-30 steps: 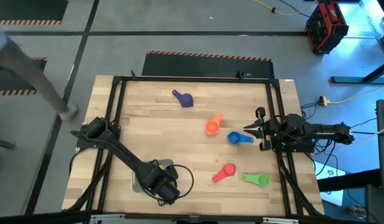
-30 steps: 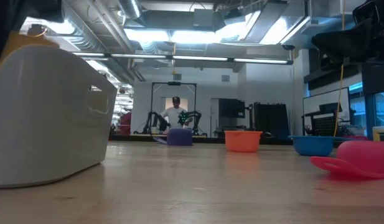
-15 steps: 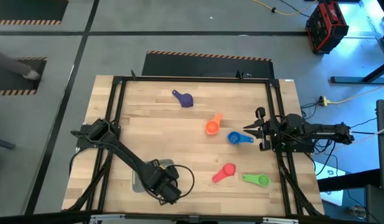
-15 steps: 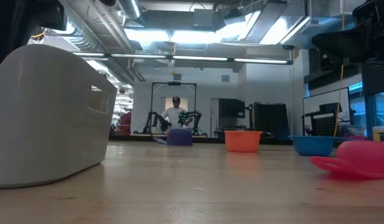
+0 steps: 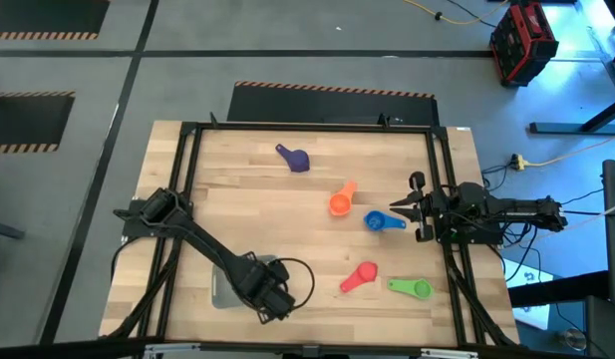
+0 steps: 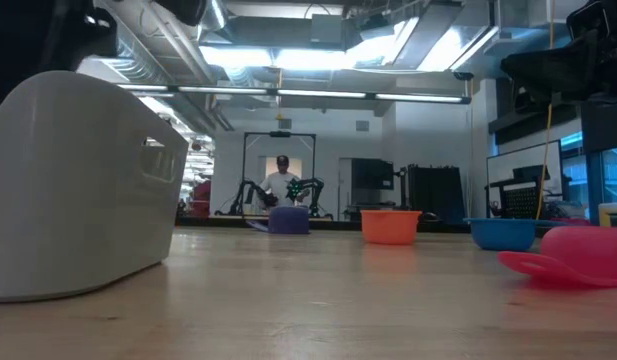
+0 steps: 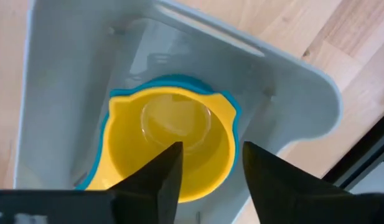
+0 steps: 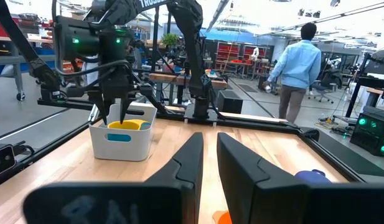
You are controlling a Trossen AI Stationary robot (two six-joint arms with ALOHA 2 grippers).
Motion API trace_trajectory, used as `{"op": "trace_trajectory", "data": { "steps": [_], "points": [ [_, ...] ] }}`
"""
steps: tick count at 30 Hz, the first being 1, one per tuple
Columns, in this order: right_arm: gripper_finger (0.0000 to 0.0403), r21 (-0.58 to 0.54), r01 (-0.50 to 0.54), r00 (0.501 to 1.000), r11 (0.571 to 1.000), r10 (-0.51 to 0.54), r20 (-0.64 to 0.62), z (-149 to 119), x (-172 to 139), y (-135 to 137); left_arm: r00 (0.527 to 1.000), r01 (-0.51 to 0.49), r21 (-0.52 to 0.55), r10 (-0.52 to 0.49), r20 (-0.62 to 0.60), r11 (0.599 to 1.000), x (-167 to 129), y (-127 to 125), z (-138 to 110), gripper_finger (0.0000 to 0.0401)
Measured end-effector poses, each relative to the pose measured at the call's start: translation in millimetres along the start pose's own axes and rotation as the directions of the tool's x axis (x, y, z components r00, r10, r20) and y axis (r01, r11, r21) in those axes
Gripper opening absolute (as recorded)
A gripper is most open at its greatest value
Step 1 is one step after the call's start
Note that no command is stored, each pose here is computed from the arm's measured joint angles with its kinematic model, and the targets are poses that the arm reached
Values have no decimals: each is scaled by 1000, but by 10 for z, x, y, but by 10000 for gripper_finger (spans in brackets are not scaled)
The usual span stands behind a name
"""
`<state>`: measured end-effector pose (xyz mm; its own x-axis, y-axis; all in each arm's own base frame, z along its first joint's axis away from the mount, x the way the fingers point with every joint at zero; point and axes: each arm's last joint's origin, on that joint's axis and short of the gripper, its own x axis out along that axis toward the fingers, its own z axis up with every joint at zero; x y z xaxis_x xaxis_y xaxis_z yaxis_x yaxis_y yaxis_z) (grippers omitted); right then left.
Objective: Nest measuring cups in basket
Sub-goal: Stack the violet measuring cup on top of the yellow measuring cup in the gray bin
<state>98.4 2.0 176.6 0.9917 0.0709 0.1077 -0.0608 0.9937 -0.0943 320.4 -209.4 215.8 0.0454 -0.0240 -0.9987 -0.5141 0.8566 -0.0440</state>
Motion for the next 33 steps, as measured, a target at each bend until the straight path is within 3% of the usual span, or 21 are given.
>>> {"op": "trace_trajectory", "data": {
  "steps": [13,20,27,33],
  "points": [
    [53,0,0,1000,1000,0,0,0,0,0,998,-9,36,11,-63,999,-45,69,3,182],
    [53,0,0,1000,1000,0,1,1,0,0,995,76,132,-65,-80,988,-259,189,91,182],
    [53,0,0,1000,1000,0,1,1,0,0,990,140,226,-144,0,964,-691,563,315,183],
    [53,0,0,1000,1000,0,0,0,0,0,979,89,306,-140,150,948,-1049,1048,562,183]
  ]
}}
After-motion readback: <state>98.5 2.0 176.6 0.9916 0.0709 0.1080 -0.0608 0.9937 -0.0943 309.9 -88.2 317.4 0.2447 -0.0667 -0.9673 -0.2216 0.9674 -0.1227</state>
